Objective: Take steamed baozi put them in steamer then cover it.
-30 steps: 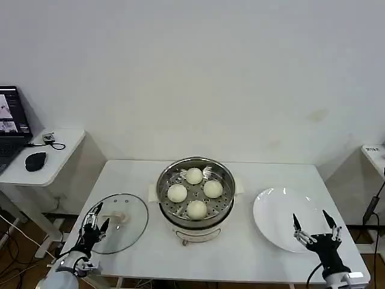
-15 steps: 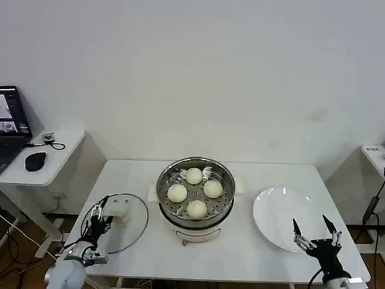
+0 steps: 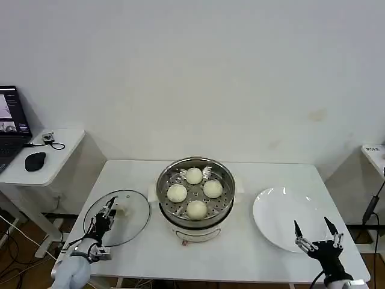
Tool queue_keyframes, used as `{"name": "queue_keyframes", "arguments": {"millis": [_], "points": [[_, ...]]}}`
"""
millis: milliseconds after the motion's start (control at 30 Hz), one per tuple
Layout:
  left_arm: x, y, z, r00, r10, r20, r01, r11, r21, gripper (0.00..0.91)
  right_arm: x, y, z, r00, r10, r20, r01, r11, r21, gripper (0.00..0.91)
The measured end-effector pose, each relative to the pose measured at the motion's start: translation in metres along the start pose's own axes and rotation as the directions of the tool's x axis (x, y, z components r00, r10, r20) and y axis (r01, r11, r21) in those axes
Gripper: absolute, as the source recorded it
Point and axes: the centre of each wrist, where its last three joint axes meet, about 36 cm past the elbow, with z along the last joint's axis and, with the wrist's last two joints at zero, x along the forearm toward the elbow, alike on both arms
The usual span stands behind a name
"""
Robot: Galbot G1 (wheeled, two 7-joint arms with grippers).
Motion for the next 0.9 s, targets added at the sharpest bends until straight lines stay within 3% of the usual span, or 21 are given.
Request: {"name": "queue_keyframes", "arguments": {"millis": [367,567,900], "points": [[0.006,-0.003,-0.001,1.000,-0.029,0.005,0.029,0.999,-0.013,0.000,-0.002,0.002,-0.001,1.000,-0.008,0.005,0.008,1.000,0.000,0.907],[0.015,0.004,-0.006,0.994,-0.104,-0.018,0.103,0.993,-0.056,0.000,-0.004,0.003,0.000,1.000,-0.013,0.005,0.013,1.000,-0.002,0.907],[0.044,0.055,-0.010,0.969,-0.232,-0.084,0.221,0.968,-0.120,0.000,-0.008,0.000,0.003,1.000,-0.026,0.000,0.026,1.000,0.009,0.907]]}}
